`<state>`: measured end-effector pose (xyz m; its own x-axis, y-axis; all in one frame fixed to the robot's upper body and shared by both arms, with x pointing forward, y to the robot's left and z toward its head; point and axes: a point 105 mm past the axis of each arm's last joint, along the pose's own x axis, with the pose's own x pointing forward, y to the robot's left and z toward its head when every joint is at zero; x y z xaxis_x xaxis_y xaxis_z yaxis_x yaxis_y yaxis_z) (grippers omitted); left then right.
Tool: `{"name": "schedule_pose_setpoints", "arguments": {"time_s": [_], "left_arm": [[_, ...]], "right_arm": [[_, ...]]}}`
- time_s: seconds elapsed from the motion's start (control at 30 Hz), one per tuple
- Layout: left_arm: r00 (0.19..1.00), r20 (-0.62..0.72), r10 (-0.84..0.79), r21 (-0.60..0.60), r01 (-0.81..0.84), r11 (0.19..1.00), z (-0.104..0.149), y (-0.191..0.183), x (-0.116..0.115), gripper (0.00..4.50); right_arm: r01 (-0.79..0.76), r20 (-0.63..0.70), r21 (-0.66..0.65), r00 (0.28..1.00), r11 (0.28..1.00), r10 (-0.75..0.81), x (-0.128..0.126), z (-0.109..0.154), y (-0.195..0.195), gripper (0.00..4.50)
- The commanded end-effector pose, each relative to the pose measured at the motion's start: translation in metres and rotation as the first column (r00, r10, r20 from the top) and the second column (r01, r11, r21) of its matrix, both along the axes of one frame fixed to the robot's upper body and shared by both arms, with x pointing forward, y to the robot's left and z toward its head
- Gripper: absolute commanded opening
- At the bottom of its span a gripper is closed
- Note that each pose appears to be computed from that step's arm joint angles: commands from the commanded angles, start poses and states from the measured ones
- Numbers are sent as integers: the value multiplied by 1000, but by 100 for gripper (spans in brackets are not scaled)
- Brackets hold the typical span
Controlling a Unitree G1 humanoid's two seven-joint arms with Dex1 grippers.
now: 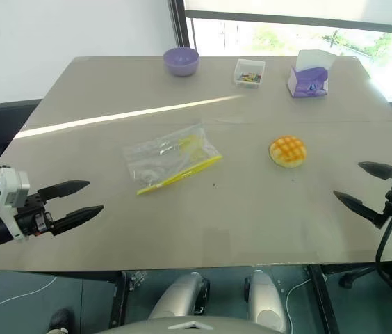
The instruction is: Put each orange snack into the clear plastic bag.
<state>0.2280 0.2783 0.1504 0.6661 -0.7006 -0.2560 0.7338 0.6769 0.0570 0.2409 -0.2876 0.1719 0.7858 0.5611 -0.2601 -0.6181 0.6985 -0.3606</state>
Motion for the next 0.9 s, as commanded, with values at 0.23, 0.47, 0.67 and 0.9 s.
{"name": "schedule_pose_setpoints", "arguments": {"time_s": [0.23,0.47,0.67,0.9], "left_arm": [[997,66,36,12,-37,999,14,5,10,443],[986,152,74,13,-77,997,25,-1,27,443],[968,173,180,-5,-182,983,29,-1,48,443],[921,-193,339,-177,-372,911,8,4,59,443]], "right_arm": [[-5,24,-15,1000,1000,5,-1,6,5,450],[-14,35,3,999,1000,14,3,5,12,450],[-40,55,24,998,999,38,7,6,24,450],[-209,79,0,975,978,208,17,-1,71,450]]}}
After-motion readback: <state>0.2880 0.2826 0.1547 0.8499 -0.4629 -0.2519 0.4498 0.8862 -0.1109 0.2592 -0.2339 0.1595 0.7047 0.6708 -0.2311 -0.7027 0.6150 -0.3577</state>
